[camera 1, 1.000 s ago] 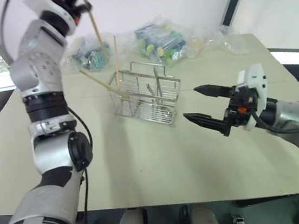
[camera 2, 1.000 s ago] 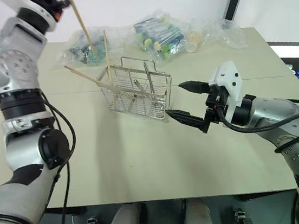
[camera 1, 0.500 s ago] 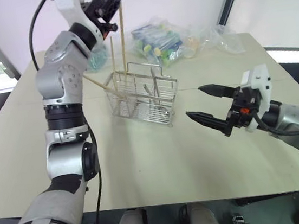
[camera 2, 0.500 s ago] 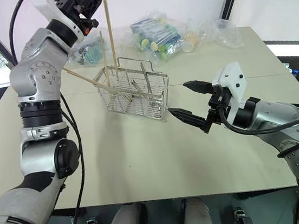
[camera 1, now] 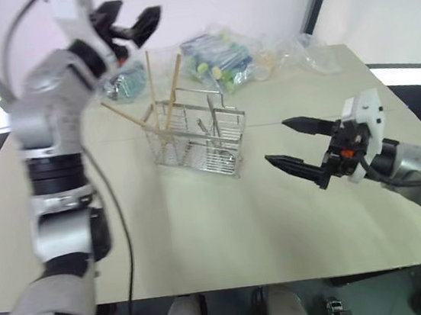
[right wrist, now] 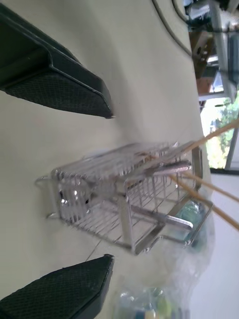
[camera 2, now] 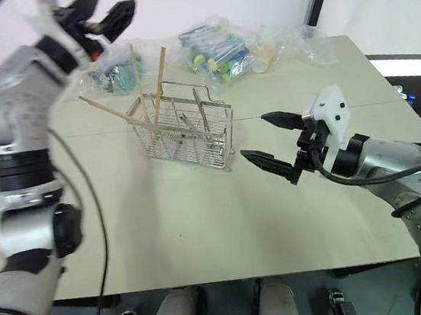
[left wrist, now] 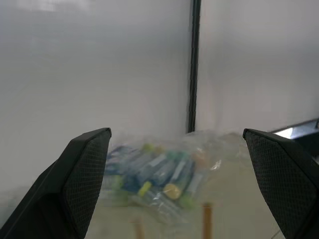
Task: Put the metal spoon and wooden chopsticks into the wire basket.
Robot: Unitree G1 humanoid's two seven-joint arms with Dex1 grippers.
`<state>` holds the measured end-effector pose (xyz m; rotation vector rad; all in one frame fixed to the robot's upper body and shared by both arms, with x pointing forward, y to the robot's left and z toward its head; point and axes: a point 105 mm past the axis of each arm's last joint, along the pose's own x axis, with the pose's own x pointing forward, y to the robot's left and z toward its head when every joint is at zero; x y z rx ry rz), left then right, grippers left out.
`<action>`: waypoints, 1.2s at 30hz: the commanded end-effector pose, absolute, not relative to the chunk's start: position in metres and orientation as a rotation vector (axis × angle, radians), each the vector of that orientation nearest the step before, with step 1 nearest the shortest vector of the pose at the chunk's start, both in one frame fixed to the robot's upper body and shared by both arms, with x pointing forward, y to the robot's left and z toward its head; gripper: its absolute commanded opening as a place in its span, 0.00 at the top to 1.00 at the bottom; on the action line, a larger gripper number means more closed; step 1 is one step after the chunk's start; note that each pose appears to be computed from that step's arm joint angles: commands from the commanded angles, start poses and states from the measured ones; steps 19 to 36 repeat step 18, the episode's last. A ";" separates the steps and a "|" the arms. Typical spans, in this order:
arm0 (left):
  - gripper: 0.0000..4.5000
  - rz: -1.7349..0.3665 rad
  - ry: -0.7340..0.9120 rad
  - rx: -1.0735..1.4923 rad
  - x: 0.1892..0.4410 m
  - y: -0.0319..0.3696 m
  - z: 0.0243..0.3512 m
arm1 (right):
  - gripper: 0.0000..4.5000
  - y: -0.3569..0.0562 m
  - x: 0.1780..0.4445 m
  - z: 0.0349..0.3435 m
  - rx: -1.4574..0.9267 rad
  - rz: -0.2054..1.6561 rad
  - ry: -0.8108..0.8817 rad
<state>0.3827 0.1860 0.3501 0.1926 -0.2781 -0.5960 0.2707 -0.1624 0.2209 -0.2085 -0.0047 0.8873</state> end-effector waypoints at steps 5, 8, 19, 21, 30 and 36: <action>0.01 -0.632 -0.156 0.455 0.327 0.250 0.345 | 0.00 -0.184 0.292 0.243 -0.279 0.868 -0.064; 0.01 -0.645 -0.120 0.486 0.313 0.255 0.337 | 0.00 -0.182 0.296 0.240 -0.289 0.897 -0.057; 0.01 -0.717 0.025 0.582 0.284 0.253 0.297 | 0.00 -0.171 0.300 0.237 -0.287 0.967 -0.058; 0.01 -0.717 0.025 0.582 0.284 0.253 0.297 | 0.00 -0.171 0.300 0.237 -0.287 0.967 -0.058; 0.01 -0.717 0.025 0.582 0.284 0.253 0.297 | 0.00 -0.171 0.300 0.237 -0.287 0.967 -0.058; 0.01 -0.717 0.025 0.582 0.284 0.253 0.297 | 0.00 -0.171 0.300 0.237 -0.287 0.967 -0.058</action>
